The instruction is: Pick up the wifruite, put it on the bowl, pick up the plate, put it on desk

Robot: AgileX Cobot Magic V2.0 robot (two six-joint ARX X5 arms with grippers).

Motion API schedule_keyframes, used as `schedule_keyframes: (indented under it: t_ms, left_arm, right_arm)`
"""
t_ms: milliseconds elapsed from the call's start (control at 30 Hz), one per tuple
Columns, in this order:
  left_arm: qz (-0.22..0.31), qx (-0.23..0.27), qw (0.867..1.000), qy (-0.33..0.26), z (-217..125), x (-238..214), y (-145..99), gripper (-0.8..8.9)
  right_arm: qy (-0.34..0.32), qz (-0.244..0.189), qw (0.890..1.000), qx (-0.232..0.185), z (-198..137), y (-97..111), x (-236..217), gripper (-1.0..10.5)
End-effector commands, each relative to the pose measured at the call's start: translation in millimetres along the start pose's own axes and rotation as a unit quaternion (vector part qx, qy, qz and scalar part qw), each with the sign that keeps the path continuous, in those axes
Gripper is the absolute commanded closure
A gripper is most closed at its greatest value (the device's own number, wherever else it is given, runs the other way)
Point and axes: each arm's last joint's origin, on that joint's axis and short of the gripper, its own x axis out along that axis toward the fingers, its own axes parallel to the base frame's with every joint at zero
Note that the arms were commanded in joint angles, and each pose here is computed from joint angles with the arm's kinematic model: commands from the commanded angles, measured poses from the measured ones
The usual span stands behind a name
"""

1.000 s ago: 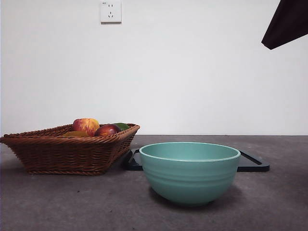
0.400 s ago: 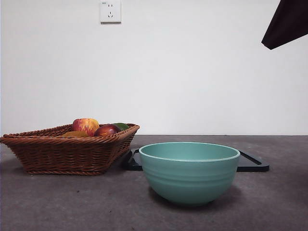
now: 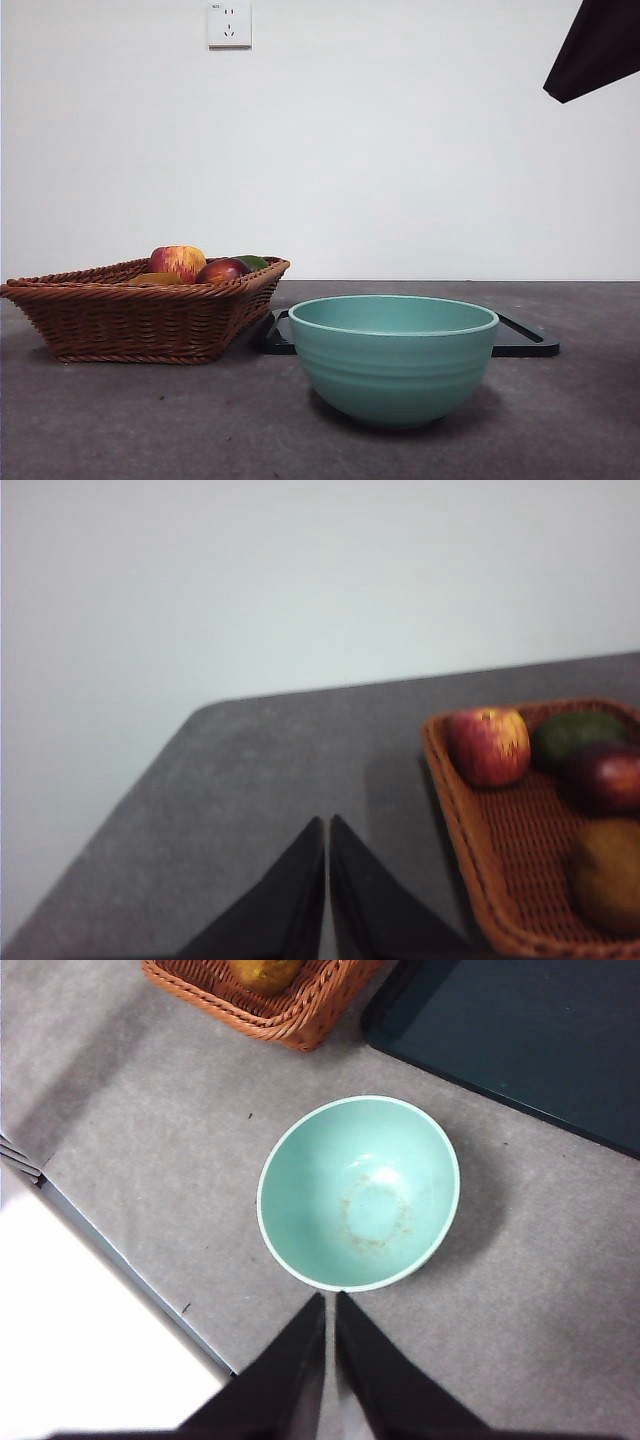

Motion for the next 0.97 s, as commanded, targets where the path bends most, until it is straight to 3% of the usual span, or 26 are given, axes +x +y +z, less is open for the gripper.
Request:
schedule_keyframes:
  t_ms: [33, 567, 967]
  left_arm:
    - [0.003, -0.012, 1.000, 0.000, -8, 0, -1, 8.05]
    - [-0.003, -0.042, 0.998, 0.057, -45, 5, -6, 8.05]
    - [-0.004, -0.062, 0.995, 0.078, -49, 4, -6, 8.05]
  right_arm:
    - [-0.008, 0.004, 1.000, -0.009, 4, 3, -1, 9.4]
    - [-0.008, 0.004, 1.000, -0.009, 4, 3, -1, 9.4]
    - [-0.008, 0.004, 1.000, -0.009, 4, 3, -1, 9.4]
